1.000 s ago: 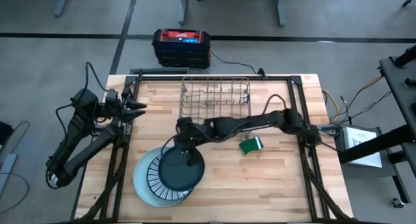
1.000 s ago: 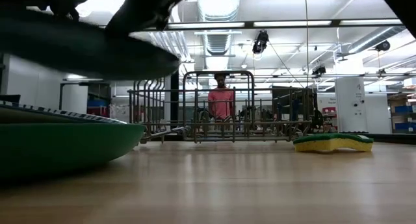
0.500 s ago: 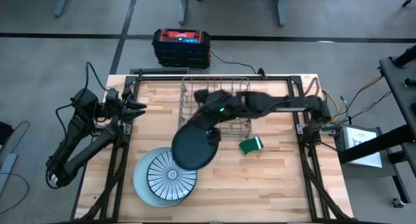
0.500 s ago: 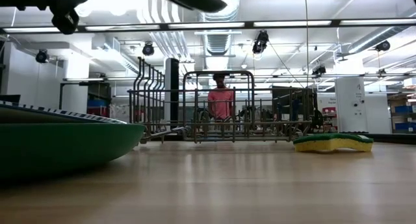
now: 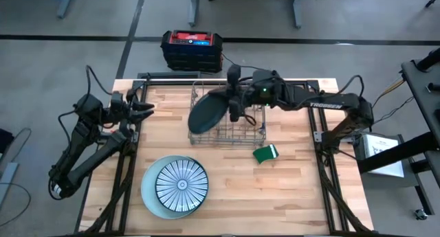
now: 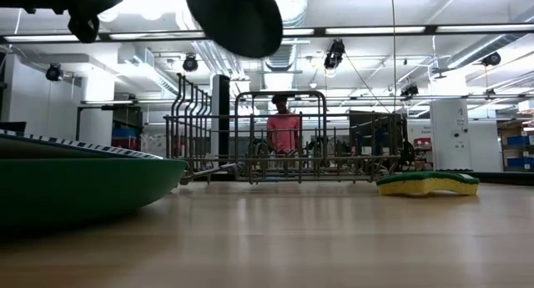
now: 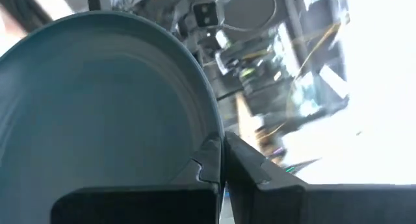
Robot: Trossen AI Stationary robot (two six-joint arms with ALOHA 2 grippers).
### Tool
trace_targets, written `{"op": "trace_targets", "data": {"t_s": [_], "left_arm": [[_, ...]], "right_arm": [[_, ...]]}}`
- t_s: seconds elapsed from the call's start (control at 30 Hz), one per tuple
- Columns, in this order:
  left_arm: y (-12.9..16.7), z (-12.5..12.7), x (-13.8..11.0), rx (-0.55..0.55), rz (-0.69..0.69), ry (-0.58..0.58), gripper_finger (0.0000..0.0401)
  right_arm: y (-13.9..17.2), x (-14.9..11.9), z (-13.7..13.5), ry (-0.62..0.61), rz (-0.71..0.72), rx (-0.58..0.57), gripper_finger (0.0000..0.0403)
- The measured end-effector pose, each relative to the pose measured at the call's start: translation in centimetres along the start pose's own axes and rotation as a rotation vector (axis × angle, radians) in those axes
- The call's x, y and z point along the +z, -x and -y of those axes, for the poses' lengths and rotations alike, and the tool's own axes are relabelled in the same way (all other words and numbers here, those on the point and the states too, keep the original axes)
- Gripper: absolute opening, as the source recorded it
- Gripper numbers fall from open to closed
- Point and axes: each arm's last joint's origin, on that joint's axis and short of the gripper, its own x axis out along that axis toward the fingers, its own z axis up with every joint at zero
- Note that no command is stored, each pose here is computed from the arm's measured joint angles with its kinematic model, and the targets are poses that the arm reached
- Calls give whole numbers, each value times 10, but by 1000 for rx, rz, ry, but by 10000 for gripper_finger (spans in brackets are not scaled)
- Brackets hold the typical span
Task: Sort dishes
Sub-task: Put the dark green plate into the dish rack
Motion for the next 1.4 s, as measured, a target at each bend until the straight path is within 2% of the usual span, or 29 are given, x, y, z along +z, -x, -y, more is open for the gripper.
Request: {"op": "trace_targets", "data": {"t_s": [0.07,0.37,0.5,0.73,1.0,1.3,1.4], "left_arm": [[0,1,2,-4,14,-15,116],[0,1,3,-8,27,-28,116],[0,1,3,-8,26,-33,116],[0,1,3,-7,25,-38,116],[0,1,3,-6,23,-36,116],[0,1,2,-3,15,-36,116],[0,1,2,-3,15,-36,116]], "right_arm": [[-3,-12,-8,92,11,-8,0],[-8,-55,-28,300,-50,0,0],[-8,-69,-31,410,-43,-27,0],[-5,-91,-36,561,-58,10,0],[-3,-102,-38,569,-43,39,0],[-5,-108,-53,611,-45,118,0],[-5,-110,-57,669,-43,132,0]]}}
